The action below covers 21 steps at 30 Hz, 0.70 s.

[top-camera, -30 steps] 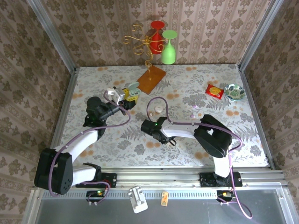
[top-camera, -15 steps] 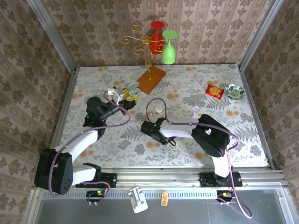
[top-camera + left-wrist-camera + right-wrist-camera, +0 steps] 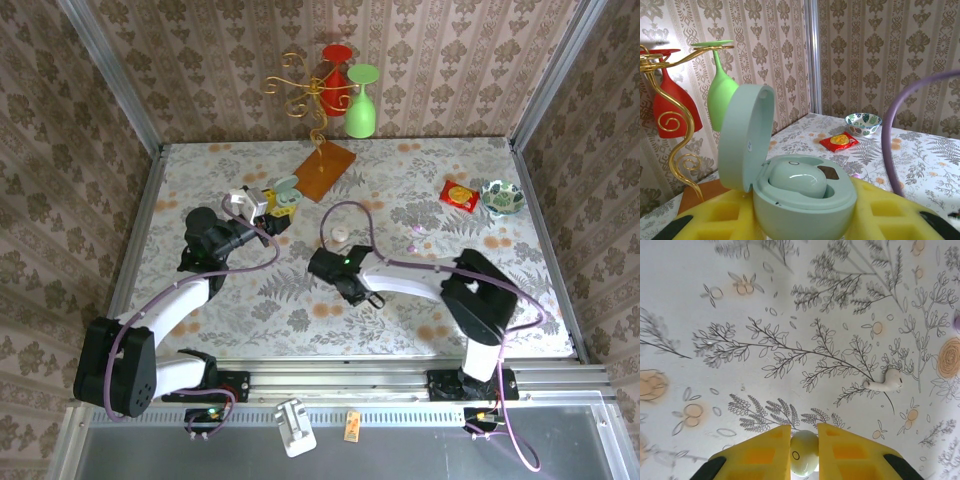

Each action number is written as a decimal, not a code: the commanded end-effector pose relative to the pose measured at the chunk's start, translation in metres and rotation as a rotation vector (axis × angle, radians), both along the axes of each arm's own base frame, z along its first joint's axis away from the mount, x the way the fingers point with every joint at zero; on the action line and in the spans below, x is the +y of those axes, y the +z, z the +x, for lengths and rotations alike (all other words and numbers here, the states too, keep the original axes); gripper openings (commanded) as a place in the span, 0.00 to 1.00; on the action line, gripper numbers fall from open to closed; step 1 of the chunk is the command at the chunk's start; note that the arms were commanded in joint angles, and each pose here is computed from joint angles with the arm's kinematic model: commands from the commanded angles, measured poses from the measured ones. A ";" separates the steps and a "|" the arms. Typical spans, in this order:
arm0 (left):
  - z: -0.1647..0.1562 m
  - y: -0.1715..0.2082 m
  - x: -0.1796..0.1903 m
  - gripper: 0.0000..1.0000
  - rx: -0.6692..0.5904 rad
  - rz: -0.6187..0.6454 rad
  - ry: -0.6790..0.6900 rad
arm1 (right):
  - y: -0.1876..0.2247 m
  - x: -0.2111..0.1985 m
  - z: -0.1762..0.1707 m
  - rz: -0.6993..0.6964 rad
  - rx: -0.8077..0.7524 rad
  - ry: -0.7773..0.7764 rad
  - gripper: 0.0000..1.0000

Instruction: Insert the wireless bluetooth earbuds into the charging case

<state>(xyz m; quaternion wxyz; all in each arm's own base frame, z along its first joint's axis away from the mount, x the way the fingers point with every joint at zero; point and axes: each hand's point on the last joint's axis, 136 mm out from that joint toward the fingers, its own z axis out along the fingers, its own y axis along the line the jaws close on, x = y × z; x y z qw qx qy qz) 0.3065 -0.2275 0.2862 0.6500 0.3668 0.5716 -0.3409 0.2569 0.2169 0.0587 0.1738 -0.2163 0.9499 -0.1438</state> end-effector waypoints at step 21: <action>-0.020 -0.029 -0.027 0.30 0.046 -0.063 -0.118 | 0.132 0.029 0.025 0.728 -0.027 -0.042 0.20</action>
